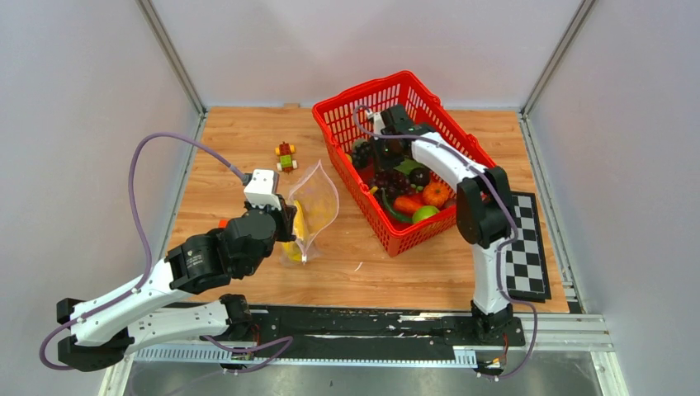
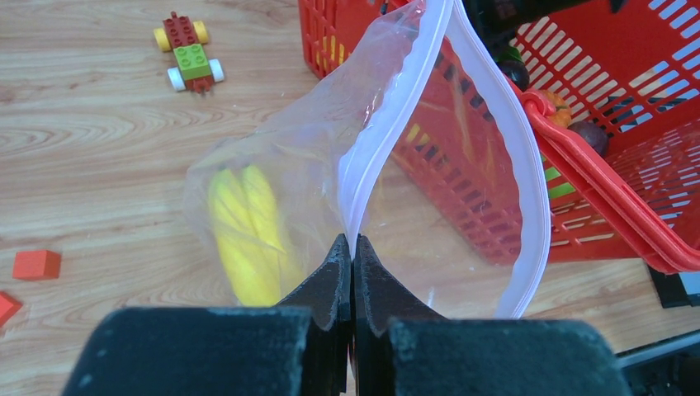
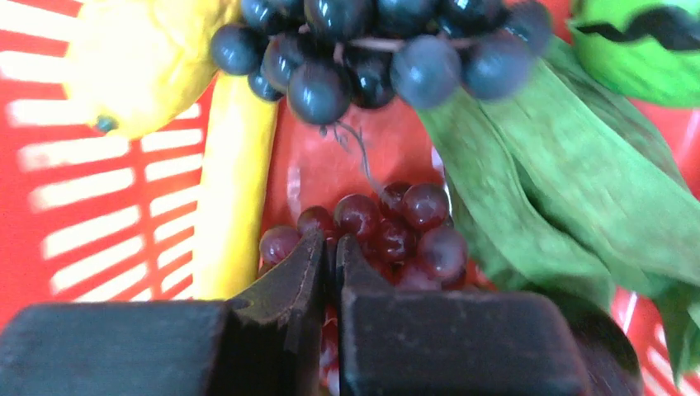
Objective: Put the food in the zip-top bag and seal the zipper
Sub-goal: Pick up the fake fruit from the zipper food storage bag, then place the fake fruit in the zipper food storage bag.
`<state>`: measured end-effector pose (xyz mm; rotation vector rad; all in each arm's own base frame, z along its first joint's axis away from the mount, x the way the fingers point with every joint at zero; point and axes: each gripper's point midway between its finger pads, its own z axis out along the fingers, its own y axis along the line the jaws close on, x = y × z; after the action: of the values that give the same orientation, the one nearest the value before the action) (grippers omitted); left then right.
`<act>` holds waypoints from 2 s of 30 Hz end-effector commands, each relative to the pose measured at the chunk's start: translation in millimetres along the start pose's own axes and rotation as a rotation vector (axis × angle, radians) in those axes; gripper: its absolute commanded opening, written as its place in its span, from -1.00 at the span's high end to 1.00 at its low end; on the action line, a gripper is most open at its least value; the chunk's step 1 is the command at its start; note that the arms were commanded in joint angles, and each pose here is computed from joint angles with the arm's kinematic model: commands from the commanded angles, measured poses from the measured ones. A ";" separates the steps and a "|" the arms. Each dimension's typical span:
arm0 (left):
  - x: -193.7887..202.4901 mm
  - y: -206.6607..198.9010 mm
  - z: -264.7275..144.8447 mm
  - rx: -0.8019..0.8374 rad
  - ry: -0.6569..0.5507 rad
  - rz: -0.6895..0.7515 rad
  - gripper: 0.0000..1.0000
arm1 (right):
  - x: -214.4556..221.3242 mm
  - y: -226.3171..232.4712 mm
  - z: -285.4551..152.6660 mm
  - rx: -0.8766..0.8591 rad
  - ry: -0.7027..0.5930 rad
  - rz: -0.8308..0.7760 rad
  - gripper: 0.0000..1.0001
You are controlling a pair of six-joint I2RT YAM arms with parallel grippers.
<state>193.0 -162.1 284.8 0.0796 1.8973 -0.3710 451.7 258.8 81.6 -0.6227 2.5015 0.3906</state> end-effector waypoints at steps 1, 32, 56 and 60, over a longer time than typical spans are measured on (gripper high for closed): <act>-4.5 -2.5 0.9 0.007 -0.020 -0.027 1.00 | -61.9 16.7 -88.9 -0.092 -0.270 0.051 1.00; 5.3 -17.2 13.5 0.025 0.010 0.003 1.00 | -95.9 51.4 -288.0 -0.226 -0.723 0.023 1.00; 13.6 -36.5 39.2 0.018 0.033 0.006 1.00 | -83.5 149.5 -377.5 -0.496 -0.790 -0.135 1.00; 13.3 -37.2 41.5 0.021 0.036 -0.009 1.00 | -78.7 176.6 -390.9 -0.543 -0.805 -0.173 1.00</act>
<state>212.5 -207.0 257.8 0.1314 1.9587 -0.3532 292.3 276.3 418.9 -0.6481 1.7211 0.9788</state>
